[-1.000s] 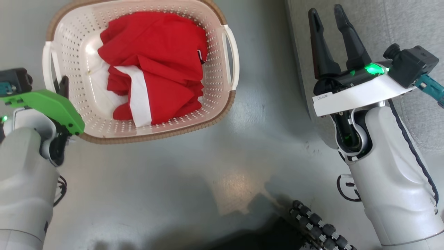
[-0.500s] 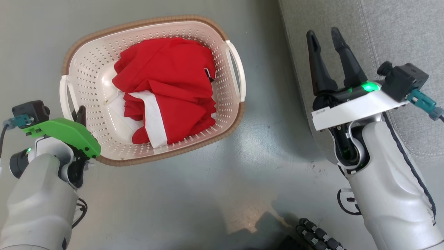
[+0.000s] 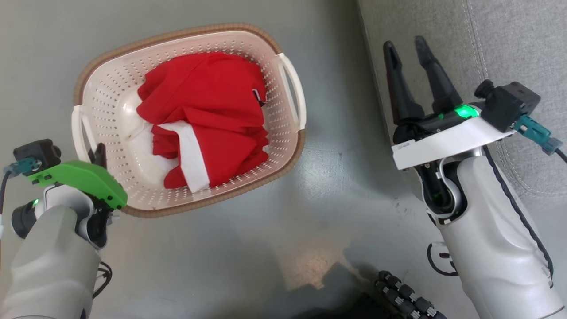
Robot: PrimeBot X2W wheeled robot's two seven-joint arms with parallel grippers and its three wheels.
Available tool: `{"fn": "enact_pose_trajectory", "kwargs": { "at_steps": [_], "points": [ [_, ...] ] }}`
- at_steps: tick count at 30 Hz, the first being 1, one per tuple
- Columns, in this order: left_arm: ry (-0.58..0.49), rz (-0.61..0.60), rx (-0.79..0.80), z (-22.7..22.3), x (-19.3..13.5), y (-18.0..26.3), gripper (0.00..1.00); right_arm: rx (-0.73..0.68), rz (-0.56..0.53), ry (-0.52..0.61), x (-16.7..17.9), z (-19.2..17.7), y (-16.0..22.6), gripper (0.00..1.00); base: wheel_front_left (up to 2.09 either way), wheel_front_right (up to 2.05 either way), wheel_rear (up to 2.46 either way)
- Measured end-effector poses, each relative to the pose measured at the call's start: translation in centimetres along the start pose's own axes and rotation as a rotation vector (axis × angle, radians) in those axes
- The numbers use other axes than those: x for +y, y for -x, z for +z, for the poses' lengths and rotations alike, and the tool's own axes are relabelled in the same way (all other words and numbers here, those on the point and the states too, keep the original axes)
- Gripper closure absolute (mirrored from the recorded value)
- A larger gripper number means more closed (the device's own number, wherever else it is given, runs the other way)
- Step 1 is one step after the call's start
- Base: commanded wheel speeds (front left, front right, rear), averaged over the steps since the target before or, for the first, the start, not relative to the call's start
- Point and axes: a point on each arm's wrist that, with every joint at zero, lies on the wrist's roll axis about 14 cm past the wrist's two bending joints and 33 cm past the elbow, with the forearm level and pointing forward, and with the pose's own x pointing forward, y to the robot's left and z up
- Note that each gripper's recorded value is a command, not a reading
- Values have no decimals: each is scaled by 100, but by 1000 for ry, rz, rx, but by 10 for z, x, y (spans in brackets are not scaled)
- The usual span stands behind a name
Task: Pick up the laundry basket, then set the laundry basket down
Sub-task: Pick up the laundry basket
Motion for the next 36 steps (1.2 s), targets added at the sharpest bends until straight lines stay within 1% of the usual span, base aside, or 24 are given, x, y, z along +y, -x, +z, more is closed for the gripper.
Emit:
{"fn": "enact_pose_trajectory", "kwargs": {
  "at_steps": [8, 17, 20, 21, 22, 23, 24, 32, 36],
  "points": [
    [9, 35, 51, -23, 14, -6, 100, 29, -6, 2, -3, -10, 1, 0, 0, 0, 0],
    [28, 28, 115, -52, 9, -16, 100, 58, -39, 12, -16, -21, 3, 0, 0, 0, 0],
    [12, 35, 140, -60, 13, -16, 100, 63, -45, 13, -19, -23, 3, 0, 0, 0, 0],
    [6, 34, 145, -61, 13, -16, 89, 63, -46, 13, -19, -23, 3, 0, 0, 0, 0],
    [3, 35, 147, -61, 13, -16, 64, 64, -46, 13, -19, -23, 3, 0, 0, 0, 0],
    [3, 36, 147, -62, 13, -16, 20, 64, -46, 13, -19, -24, 3, 0, 0, 0, 0],
    [3, 36, 147, -61, 13, -16, 0, 63, -45, 13, -19, -23, 2, 0, 0, 0, 0],
    [19, 36, 140, -59, 8, -17, 0, 52, -43, 12, -18, -20, 0, 0, 0, 0, 0],
    [7, 28, 113, -51, 5, -14, 0, 37, -41, 13, -17, -14, -1, 0, 0, 0, 0]
  ]
}}
